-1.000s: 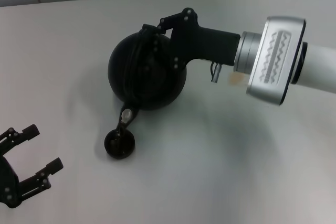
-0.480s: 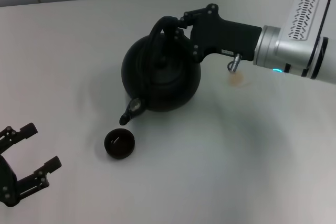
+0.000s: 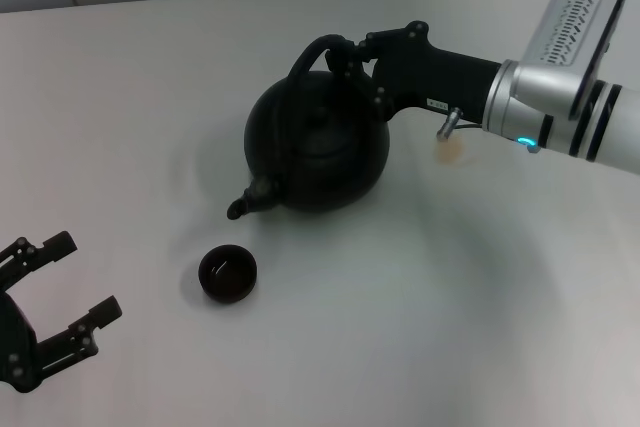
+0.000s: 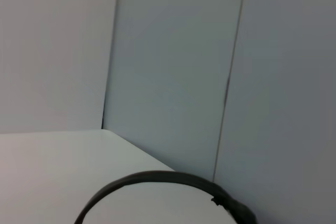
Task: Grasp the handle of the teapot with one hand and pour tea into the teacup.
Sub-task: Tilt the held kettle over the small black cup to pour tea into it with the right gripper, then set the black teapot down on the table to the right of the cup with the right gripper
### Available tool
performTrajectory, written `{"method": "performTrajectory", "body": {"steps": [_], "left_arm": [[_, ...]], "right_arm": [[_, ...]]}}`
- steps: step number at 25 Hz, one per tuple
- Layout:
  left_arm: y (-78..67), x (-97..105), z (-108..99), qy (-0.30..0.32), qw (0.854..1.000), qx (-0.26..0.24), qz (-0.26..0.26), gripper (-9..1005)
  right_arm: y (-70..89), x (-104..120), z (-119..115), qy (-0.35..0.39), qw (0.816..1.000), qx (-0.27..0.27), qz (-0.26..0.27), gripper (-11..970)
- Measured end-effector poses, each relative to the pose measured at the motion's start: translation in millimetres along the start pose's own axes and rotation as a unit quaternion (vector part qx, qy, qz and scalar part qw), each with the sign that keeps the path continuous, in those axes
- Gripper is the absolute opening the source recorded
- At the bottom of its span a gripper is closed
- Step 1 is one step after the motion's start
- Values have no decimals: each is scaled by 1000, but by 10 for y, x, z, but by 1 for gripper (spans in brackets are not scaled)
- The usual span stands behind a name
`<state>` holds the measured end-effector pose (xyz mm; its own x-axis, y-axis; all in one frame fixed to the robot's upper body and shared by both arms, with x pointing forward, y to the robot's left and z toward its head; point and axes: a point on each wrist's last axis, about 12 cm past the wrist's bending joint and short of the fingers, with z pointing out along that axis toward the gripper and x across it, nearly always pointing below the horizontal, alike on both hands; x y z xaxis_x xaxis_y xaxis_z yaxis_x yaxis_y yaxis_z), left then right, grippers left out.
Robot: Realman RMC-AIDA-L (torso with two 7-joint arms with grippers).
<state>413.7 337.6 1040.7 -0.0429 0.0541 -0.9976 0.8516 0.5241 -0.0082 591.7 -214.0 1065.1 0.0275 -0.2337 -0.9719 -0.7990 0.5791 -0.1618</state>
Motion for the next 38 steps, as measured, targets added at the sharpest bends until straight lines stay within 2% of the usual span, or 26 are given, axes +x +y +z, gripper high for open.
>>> {"method": "performTrajectory", "body": {"steps": [18, 30, 38], "left_arm": [[-10, 8, 5, 1, 1000, 1, 0, 813], [-31, 18, 12, -1, 1000, 1, -2, 813], [-49, 29, 8, -1, 1000, -1, -3, 813]], "right_arm": [[75, 102, -7, 16, 1000, 4, 21, 81], [66, 135, -23, 24, 999, 12, 31, 79], [64, 151, -69, 20, 999, 17, 36, 279]]}}
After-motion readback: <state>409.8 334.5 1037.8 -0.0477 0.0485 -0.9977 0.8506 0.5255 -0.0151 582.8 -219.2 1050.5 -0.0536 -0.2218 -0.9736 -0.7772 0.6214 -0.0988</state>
